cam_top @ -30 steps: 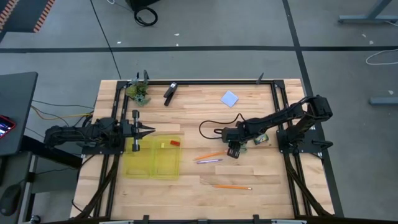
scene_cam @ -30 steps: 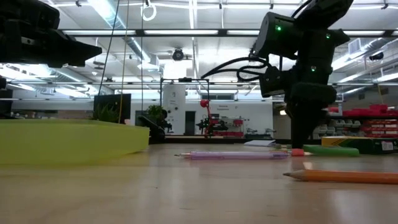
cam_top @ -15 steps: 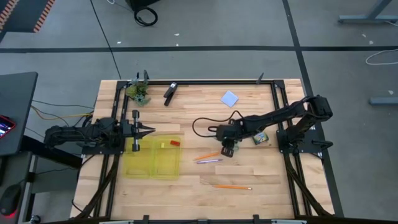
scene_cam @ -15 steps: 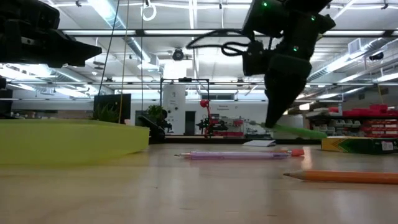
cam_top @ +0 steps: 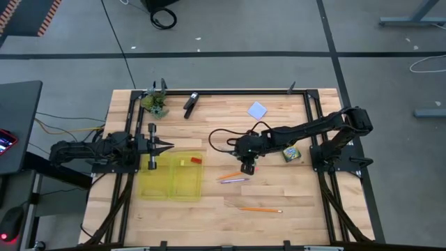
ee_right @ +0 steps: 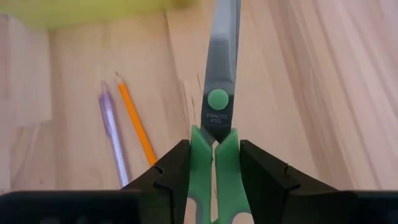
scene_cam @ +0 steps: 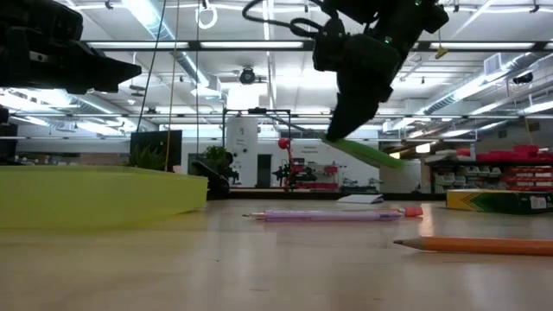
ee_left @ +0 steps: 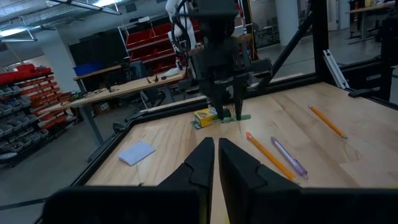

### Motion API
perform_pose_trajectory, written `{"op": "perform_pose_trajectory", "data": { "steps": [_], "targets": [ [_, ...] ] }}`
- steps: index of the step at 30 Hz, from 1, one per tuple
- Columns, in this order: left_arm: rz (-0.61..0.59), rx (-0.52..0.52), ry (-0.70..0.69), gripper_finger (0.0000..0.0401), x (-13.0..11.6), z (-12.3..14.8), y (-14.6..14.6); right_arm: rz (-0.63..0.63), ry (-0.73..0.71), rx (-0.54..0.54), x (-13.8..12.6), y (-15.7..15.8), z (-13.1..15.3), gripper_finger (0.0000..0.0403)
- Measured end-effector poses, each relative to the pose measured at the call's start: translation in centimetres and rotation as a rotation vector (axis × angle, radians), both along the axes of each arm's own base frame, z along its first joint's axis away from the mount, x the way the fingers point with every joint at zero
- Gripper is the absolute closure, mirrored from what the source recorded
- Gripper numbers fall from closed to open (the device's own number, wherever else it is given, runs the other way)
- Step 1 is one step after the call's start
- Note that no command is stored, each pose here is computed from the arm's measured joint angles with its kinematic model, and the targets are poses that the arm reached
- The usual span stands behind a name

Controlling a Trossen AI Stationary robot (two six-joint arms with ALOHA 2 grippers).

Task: Pack school essentials
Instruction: Put the green scissors into the yellow pencil box

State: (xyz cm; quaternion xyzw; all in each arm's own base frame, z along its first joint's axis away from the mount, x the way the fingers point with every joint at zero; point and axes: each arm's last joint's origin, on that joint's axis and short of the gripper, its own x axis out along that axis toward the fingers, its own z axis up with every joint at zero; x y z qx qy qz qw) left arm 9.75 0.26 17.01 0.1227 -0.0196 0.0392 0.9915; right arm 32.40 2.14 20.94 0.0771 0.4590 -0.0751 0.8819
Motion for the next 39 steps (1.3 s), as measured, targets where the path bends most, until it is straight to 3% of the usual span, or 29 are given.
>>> {"op": "perform_pose_trajectory", "data": {
  "steps": [15,39],
  "targets": [
    [0.000,0.000,0.000,0.0361,0.0,0.0,0.0,0.080,-0.204,-0.005,1.3,1.9,1.3,0.0269],
    [0.000,0.000,0.000,0.0364,0.0,0.0,0.0,0.174,-0.600,-0.131,3.0,4.5,4.6,0.0267]
  ]
}}
